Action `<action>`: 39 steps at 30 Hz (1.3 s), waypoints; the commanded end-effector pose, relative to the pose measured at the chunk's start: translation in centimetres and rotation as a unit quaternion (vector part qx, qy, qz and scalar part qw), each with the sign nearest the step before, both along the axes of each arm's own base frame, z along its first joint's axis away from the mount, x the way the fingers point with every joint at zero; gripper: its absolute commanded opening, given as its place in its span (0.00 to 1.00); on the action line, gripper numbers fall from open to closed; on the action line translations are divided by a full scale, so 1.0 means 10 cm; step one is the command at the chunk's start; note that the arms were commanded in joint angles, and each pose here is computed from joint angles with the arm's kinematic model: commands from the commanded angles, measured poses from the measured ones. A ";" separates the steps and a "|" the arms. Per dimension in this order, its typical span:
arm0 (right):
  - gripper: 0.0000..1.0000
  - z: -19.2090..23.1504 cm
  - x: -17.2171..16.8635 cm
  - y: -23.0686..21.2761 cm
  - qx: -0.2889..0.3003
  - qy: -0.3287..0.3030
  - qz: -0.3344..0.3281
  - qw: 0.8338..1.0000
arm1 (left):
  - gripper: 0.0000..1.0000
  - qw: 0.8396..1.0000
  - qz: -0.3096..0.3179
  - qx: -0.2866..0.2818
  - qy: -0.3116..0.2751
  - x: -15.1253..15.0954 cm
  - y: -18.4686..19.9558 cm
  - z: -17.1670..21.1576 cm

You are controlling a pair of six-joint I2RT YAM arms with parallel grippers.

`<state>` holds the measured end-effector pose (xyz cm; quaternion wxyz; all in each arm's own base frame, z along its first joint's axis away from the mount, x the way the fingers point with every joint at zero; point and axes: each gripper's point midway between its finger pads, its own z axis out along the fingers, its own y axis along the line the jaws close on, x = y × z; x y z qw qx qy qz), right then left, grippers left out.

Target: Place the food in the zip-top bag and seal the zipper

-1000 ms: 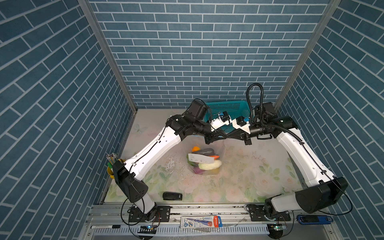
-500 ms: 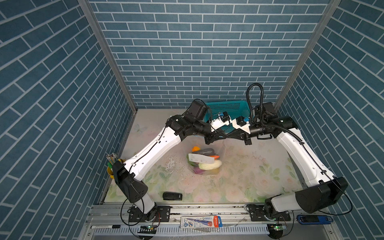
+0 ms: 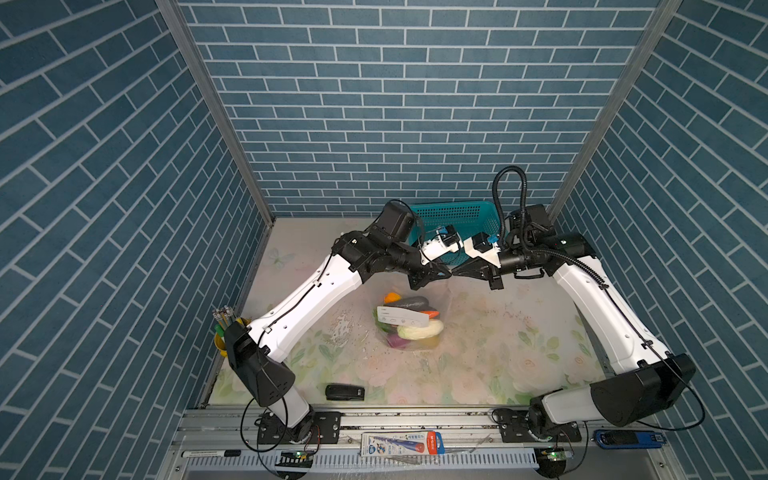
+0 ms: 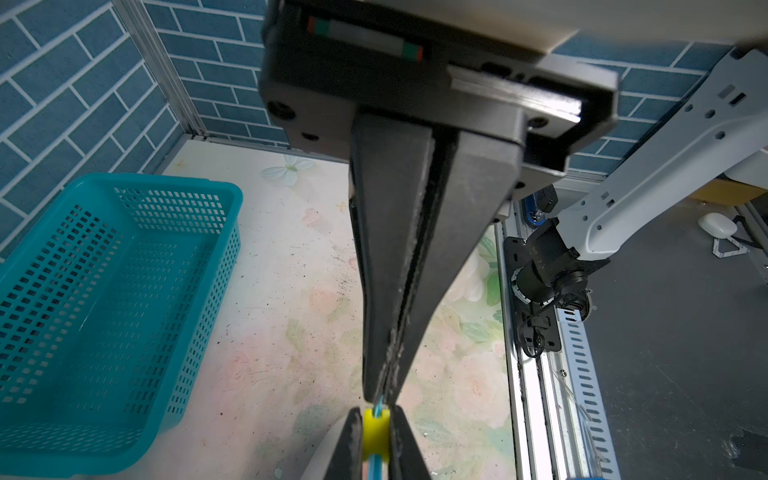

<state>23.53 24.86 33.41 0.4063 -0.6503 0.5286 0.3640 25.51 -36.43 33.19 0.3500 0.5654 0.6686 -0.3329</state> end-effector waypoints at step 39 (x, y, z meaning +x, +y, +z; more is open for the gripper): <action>0.00 0.15 -0.14 -0.01 0.031 -0.032 0.030 0.999 | 0.06 0.998 0.051 0.032 -0.018 0.04 0.43 -0.09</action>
